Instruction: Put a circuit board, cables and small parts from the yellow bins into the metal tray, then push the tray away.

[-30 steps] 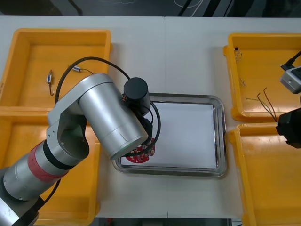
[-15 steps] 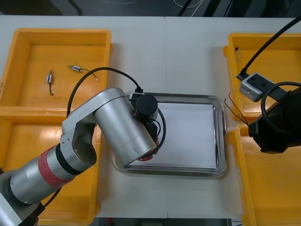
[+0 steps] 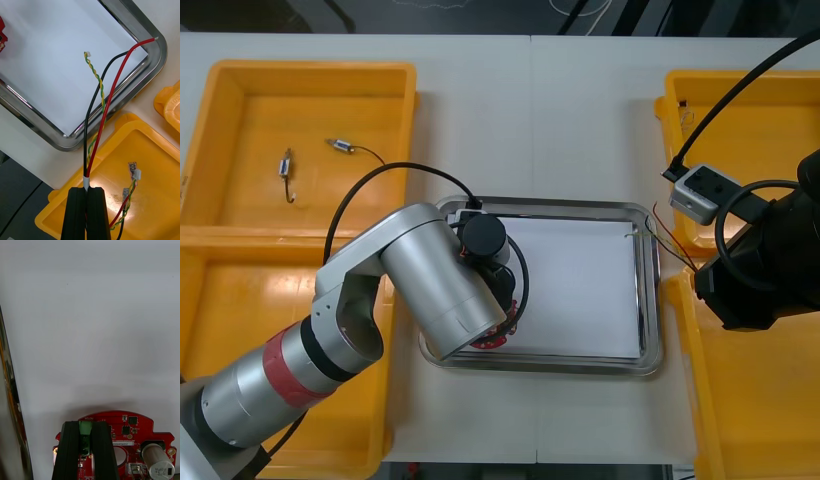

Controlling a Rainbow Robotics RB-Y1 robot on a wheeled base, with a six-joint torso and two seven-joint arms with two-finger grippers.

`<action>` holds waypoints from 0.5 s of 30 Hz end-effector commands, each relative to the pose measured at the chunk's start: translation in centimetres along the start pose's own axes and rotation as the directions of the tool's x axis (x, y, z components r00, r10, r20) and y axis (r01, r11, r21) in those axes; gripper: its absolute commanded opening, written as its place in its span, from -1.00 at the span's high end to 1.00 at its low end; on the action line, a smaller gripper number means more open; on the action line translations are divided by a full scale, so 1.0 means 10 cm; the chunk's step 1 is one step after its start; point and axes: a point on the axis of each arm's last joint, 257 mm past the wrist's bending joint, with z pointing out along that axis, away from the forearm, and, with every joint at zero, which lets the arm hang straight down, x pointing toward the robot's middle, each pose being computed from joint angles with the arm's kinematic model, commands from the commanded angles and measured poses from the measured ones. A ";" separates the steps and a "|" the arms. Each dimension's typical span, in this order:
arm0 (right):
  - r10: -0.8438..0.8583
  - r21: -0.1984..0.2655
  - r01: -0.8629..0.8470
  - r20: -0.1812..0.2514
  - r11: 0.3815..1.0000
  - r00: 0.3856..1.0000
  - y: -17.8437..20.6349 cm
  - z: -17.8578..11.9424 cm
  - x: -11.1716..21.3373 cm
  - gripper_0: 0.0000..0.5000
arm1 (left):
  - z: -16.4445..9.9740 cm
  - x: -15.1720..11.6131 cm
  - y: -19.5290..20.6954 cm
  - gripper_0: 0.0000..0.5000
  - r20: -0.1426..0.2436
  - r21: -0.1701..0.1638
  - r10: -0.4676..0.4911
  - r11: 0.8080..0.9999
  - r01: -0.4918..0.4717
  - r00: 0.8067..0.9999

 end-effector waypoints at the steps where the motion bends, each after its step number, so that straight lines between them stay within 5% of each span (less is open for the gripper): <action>1: -0.061 0.043 0.061 0.020 0.997 0.998 -0.07 -0.09 -0.05 1.00 | 0.03 0.09 0.00 1.00 -0.002 0.002 -0.012 1.000 0.012 1.000; 10: -0.061 0.045 0.060 0.021 0.997 0.998 -0.07 -0.09 -0.05 1.00 | 0.03 0.06 0.03 0.99 0.011 -0.009 -0.013 1.000 0.013 1.000; 12: -0.061 0.045 0.060 0.021 0.997 0.998 -0.07 -0.09 -0.05 1.00 | 0.03 0.06 0.04 0.60 0.015 -0.012 -0.016 1.000 0.016 1.000; 14: -0.061 0.042 0.060 0.026 0.997 0.998 -0.06 -0.09 -0.06 1.00 | 0.04 0.06 0.06 -0.33 0.016 -0.016 -0.017 1.000 0.017 1.000; 15: -0.061 0.042 0.060 0.026 0.997 0.998 -0.06 -0.09 -0.06 1.00 | 0.04 0.06 0.05 -0.51 0.016 -0.015 -0.017 1.000 0.017 1.000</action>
